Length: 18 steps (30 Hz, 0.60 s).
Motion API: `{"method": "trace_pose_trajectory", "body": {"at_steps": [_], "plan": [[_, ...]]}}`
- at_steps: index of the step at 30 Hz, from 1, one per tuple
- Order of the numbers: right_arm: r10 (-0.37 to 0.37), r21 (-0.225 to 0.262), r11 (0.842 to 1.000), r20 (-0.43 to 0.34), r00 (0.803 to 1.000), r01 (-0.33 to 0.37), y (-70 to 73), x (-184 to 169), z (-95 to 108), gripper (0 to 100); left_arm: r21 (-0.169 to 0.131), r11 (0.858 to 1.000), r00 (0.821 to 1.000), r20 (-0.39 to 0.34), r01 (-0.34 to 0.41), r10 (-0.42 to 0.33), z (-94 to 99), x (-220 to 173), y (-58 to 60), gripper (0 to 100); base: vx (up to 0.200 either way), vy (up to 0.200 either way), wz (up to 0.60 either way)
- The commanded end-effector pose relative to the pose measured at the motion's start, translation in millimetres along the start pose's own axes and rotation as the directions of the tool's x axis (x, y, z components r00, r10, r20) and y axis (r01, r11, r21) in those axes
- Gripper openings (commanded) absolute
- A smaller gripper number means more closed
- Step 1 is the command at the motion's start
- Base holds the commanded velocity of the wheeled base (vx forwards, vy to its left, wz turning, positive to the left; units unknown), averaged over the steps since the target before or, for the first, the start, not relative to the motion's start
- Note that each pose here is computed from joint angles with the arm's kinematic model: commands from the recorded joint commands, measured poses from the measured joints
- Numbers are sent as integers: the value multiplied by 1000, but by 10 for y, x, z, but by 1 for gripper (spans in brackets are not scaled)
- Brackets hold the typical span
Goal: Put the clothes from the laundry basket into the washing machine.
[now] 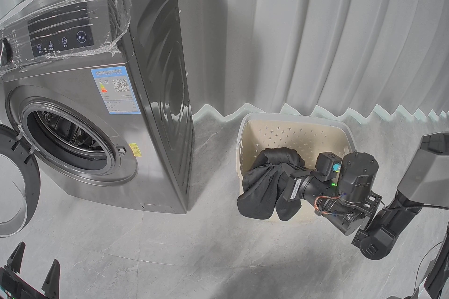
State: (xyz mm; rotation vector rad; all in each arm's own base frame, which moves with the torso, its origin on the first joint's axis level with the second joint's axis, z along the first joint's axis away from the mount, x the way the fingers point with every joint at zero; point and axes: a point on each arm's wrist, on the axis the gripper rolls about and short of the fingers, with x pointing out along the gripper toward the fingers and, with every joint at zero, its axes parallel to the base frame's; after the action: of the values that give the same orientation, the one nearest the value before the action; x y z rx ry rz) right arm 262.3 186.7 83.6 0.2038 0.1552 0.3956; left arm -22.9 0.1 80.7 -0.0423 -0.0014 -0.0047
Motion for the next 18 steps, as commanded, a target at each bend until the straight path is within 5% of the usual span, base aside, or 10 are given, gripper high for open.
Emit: {"method": "trace_pose_trajectory", "body": {"at_steps": [1,6,18], "plan": [[58,12,998,78,995,-59,148,-176,251,0,-1,1000,1000,0,0,0,-48,0,2,100,0,0,0],[109,24,993,151,982,-114,270,-355,491,0,-2,1000,1000,0,1,-1,-48,0,2,100,0,0,0],[152,-16,988,182,971,-151,213,-542,620,0,-2,1000,1000,0,1,-1,-48,0,2,100,0,0,0]]}}
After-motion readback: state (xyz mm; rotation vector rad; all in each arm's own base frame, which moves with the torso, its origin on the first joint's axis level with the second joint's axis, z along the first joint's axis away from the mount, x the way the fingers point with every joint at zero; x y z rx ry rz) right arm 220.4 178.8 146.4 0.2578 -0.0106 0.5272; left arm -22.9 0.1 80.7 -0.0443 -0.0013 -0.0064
